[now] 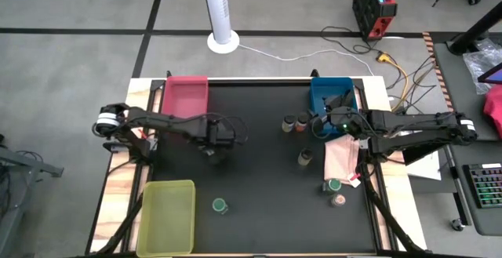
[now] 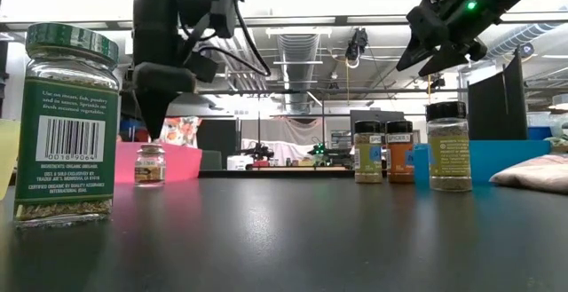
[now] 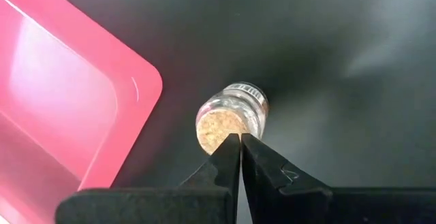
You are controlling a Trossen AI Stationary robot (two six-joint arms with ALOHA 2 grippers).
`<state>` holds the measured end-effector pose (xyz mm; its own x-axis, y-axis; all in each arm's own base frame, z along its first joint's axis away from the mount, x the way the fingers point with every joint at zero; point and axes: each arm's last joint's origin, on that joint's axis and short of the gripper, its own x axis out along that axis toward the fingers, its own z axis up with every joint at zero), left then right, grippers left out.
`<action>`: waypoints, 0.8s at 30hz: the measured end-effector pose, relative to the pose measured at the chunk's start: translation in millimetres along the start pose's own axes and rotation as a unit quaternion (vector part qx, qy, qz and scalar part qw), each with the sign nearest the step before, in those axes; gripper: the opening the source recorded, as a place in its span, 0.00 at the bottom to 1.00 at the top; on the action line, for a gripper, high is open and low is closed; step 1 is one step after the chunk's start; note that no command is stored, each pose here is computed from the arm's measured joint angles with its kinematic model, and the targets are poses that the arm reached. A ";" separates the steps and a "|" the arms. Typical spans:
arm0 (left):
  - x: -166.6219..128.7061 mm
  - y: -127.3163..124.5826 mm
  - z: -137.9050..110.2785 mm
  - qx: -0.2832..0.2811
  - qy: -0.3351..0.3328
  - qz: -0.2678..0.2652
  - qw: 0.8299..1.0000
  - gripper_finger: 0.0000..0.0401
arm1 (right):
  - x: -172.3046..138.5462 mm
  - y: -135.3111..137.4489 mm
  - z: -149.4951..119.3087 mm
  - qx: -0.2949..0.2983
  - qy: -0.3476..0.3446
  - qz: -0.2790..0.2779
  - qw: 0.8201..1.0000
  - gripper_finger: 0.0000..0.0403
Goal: Sort spices by type
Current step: Put the top brown seasoning into the pink bin
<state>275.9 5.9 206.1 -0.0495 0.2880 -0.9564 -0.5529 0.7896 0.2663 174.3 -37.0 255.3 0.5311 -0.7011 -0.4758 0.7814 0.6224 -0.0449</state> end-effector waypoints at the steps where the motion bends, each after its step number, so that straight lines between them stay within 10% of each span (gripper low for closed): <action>1: -1.6 -0.3 -0.5 0.001 -0.002 -0.001 1.000 0.00 | 0.0 0.0 0.0 0.000 0.000 0.000 1.000 0.88; 9: -26.5 7.7 -6.7 0.039 -0.018 -0.068 0.997 0.08 | 0.0 0.1 -0.1 0.000 0.001 0.002 1.000 0.88; 24: -23.1 29.4 -37.0 0.155 -0.147 -0.092 0.973 0.60 | -0.2 1.7 -2.7 0.003 0.023 0.034 0.999 0.88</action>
<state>230.0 2.4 231.6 0.2916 0.2319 -0.9280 -0.2509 0.9547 0.1598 174.6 -34.9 252.9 0.5675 -0.6402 -0.5177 0.7461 0.6658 -0.0056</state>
